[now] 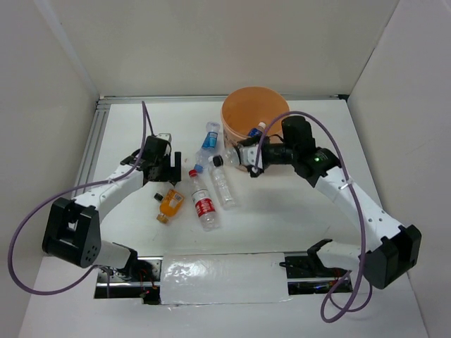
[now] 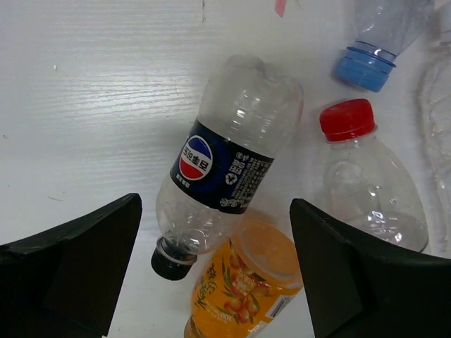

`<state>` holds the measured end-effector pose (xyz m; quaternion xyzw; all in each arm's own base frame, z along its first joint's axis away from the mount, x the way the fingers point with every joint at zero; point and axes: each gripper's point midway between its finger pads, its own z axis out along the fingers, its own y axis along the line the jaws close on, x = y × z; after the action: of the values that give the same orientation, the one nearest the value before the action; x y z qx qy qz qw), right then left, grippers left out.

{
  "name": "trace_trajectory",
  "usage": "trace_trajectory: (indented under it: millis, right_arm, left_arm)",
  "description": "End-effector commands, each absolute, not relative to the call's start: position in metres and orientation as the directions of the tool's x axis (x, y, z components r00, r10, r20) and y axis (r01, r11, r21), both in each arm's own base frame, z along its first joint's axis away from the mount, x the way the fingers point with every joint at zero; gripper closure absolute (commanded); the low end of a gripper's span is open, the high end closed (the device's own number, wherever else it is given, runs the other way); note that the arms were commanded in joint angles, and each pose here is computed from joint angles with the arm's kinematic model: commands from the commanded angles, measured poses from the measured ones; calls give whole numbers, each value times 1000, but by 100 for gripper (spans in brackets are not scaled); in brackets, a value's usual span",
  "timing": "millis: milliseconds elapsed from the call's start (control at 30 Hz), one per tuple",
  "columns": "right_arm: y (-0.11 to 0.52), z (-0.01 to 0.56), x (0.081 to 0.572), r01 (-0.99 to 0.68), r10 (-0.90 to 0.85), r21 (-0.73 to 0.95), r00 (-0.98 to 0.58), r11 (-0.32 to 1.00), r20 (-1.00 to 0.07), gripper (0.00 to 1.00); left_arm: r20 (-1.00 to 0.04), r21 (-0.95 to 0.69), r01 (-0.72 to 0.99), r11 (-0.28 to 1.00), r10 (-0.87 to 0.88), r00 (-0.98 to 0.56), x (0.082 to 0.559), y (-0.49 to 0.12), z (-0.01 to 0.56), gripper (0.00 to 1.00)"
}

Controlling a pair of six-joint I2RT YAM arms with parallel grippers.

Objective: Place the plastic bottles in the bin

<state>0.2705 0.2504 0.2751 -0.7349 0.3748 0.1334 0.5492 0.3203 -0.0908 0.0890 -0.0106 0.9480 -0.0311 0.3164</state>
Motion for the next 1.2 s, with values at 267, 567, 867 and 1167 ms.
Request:
trace_trajectory:
  millis: [267,567,867,1167]
  right_arm:
    - [215,386,425,-582,-510,-719,516,381,-688,56]
    - [195,350,430,-738,-498,-576,374,352,-783,0]
    - [189,364,358,-851,-351,-463,368,246,-861,8]
    - [200,288,280,-935,-369,-330,263,128,-891,57]
  left_arm:
    - [-597,-33,-15,999,-32,-802,347,-80,67,3]
    - [-523,-31,9,999,-9,-853,348,-80,32,18]
    - [-612,-65,56,996,4,-791,369,-101,96,96]
    - [-910,-299,445,844,-113,-398,404,-210,351,100]
